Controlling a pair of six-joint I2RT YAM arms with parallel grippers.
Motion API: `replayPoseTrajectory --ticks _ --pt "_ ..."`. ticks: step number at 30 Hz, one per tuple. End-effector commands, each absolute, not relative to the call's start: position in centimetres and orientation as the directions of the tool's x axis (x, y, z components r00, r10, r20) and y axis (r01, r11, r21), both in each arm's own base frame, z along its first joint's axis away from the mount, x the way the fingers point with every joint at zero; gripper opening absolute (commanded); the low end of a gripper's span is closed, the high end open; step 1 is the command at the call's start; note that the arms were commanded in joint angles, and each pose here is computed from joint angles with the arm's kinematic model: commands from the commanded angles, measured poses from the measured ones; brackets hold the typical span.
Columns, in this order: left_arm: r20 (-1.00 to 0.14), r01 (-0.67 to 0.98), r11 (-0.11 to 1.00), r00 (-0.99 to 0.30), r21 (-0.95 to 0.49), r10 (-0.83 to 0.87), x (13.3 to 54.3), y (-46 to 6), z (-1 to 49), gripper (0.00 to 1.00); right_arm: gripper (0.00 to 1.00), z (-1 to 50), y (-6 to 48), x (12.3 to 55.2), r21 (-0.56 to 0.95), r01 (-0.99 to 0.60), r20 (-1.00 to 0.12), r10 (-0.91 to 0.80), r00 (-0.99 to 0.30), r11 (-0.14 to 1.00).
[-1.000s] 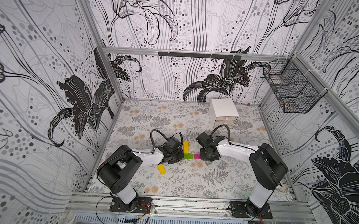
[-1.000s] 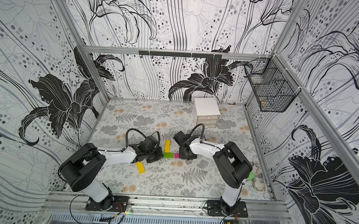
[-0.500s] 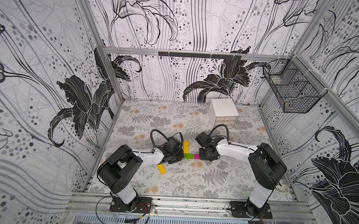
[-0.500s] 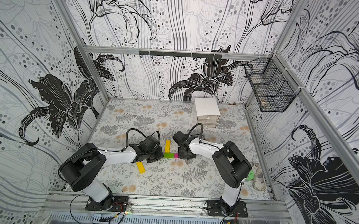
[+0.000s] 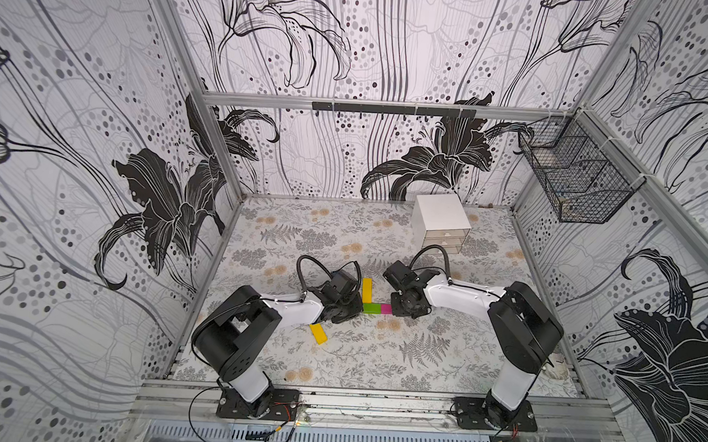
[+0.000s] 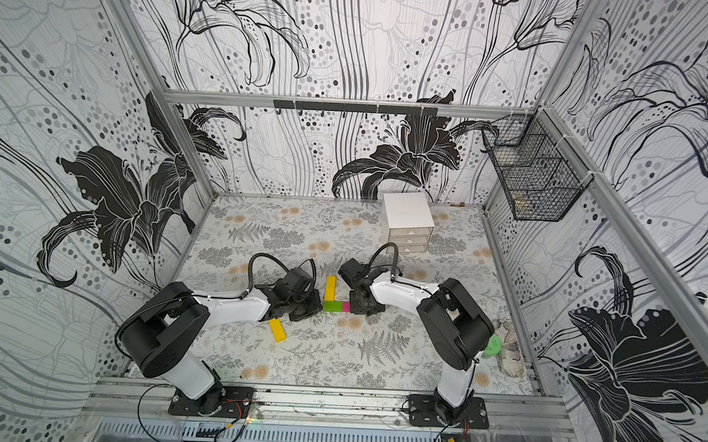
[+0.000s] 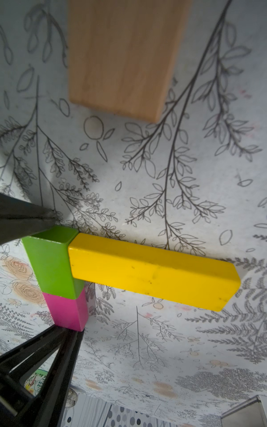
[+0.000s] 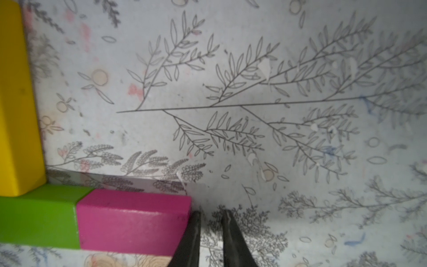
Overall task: Assemble the letter h with building blocks
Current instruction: Assemble the building block at the center of the board.
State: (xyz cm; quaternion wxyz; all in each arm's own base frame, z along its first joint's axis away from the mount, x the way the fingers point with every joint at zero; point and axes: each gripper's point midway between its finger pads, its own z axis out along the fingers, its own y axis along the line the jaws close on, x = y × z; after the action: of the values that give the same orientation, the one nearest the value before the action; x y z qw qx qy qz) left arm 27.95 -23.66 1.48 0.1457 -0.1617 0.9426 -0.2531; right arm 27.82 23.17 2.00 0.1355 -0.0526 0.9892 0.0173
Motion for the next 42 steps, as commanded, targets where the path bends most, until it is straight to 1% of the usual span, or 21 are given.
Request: replayPoseTrajectory --ticks 1,4,7,17,22,25,27,29,31,33,36,38,40,42 --pt "-0.159 -0.258 0.861 -0.921 -0.439 -0.356 26.5 -22.4 -0.7 0.0 0.28 2.2 22.9 27.6 -0.016 -0.116 -0.269 -0.116 -0.956 0.993" --pt "-0.156 -0.257 0.861 -0.922 -0.439 -0.355 26.5 -22.5 -0.8 0.0 0.39 3.4 22.5 27.9 -0.015 -0.101 -0.3 -0.101 -0.949 0.995" --pt "-0.157 -0.257 0.861 -0.922 -0.438 -0.355 26.6 -22.4 -0.8 0.0 0.43 4.4 22.3 28.0 -0.019 -0.085 -0.321 -0.086 -0.943 0.996" --pt "-0.161 -0.255 0.862 -0.921 -0.438 -0.355 26.6 -22.4 -0.7 0.0 0.44 5.6 21.3 27.5 -0.017 -0.057 -0.34 -0.06 -0.938 0.998" --pt "-0.164 -0.266 0.866 -0.918 -0.423 -0.361 26.4 -21.8 -0.5 0.0 0.43 7.6 21.7 27.5 0.032 -0.063 -0.37 -0.046 -0.928 0.998" --pt "-0.196 -0.253 0.869 -0.912 -0.425 -0.361 26.6 -21.5 1.1 0.0 0.43 9.0 22.5 27.1 0.06 -0.085 -0.396 -0.054 -0.917 0.995" --pt "-0.232 -0.238 0.867 -0.902 -0.438 -0.365 26.9 -21.3 3.1 0.07 0.44 10.1 23.4 26.8 0.069 -0.113 -0.422 -0.073 -0.904 0.991" --pt "-0.277 -0.225 0.87 -0.887 -0.439 -0.369 27.3 -20.9 5.5 0.16 0.45 11.3 24.5 26.5 0.084 -0.146 -0.446 -0.094 -0.89 0.986" --pt "-0.348 -0.219 0.887 -0.86 -0.407 -0.372 27.8 -19.5 8.2 0.27 0.46 12.4 25.9 26.2 0.107 -0.182 -0.465 -0.112 -0.878 0.978" --pt "-0.409 -0.242 0.9 -0.826 -0.362 -0.386 28.0 -17.3 10.2 0.33 0.5 13.4 28.1 25.5 0.137 -0.244 -0.483 -0.15 -0.863 0.96" --pt "-0.451 -0.343 0.883 -0.764 -0.322 -0.461 27.9 -12.3 11.8 0.4 0.6 14.6 31.8 24.3 0.138 -0.343 -0.5 -0.233 -0.834 0.929" --pt "-0.45 -0.433 0.847 -0.718 -0.309 -0.531 27.3 -8.6 11.8 0.43 0.66 14.7 34.1 23.6 0.138 -0.385 -0.503 -0.271 -0.821 0.913" --pt "-0.431 -0.515 0.794 -0.667 -0.324 -0.608 26.3 -5.3 11.8 0.45 0.75 13.6 36.8 23.0 0.123 -0.415 -0.486 -0.31 -0.817 0.901" --pt "-0.418 -0.57 0.747 -0.619 -0.343 -0.664 25.5 -3.2 11.9 0.48 0.82 12.6 39.1 22.3 0.105 -0.443 -0.479 -0.345 -0.807 0.89"
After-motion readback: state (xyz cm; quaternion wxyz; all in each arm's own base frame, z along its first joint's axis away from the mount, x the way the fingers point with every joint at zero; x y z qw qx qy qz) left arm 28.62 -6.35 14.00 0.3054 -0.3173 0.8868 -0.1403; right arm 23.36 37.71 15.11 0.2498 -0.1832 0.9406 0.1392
